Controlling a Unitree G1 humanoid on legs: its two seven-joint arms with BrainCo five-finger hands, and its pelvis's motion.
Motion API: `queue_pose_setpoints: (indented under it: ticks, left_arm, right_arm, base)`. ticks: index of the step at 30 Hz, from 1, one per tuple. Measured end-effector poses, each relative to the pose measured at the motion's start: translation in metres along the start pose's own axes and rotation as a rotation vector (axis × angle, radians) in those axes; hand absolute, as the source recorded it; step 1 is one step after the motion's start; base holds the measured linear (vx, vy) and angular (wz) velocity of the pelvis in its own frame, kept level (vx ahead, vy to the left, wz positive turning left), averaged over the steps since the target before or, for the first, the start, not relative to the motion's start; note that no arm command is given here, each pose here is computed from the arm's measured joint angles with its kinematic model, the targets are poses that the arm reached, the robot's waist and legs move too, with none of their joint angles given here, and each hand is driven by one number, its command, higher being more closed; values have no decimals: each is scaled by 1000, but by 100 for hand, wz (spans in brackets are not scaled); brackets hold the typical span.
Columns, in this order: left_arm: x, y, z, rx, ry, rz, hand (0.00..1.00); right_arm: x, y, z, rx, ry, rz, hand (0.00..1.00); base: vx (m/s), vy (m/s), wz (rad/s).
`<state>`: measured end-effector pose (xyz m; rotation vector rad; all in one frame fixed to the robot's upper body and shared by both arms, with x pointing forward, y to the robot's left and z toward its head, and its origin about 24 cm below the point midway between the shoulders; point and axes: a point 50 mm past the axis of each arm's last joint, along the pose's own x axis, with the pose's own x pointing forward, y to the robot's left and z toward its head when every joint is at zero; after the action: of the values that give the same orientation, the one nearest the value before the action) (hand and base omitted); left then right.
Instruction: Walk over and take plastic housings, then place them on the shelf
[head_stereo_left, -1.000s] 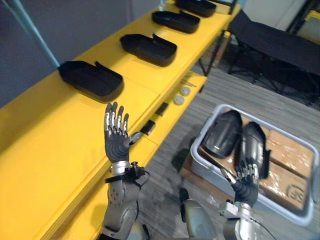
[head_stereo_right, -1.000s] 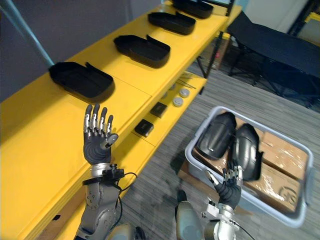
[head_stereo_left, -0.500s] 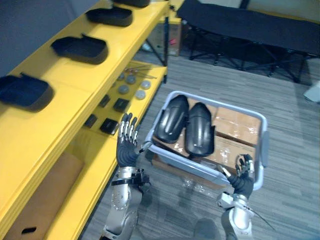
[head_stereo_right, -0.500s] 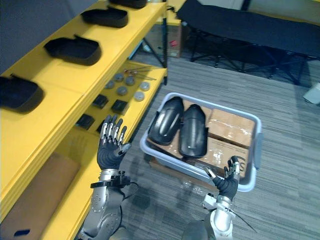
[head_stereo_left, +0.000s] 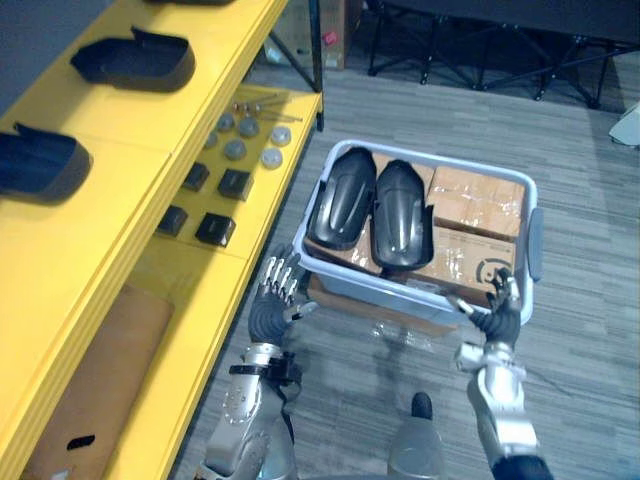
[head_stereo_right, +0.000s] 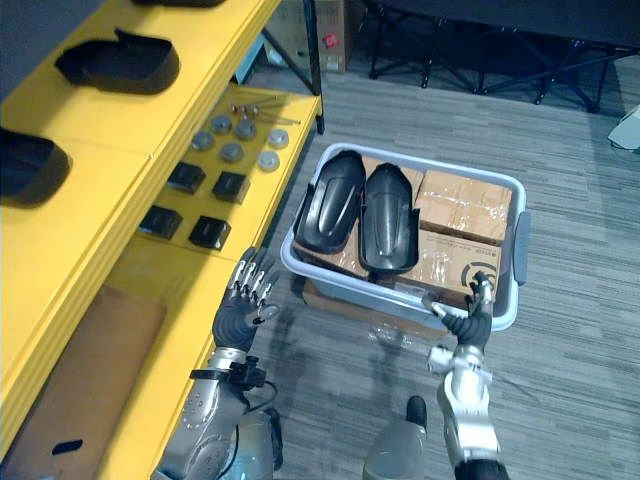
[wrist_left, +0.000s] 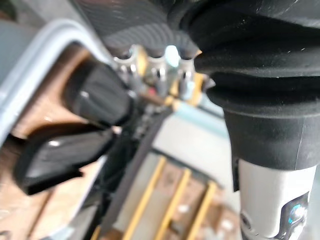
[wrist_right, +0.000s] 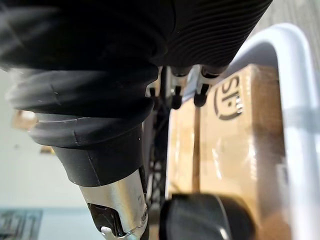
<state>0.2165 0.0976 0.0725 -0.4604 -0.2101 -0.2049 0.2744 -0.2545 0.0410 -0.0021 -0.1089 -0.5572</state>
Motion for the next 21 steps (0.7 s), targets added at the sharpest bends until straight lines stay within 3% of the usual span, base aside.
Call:
queue_pose_setpoints:
  ticks: [4,13,21]
  left_arm:
    - [14,-8,8,1,-39,-49,0]
    - [15,-7,-5,-2,15,-62,0]
    - [13,0,-15,-3,60,-28,0]
  right_arm:
    - [52,0,38,2,-69,-104,0]
    - [104,-8,116,-33,-222,-244,0]
    - [124,-32,120,-155,-87,-360,0]
  base:
    - [-101,43,27]
    - [-8,28,19]
    - [-46,26,9]
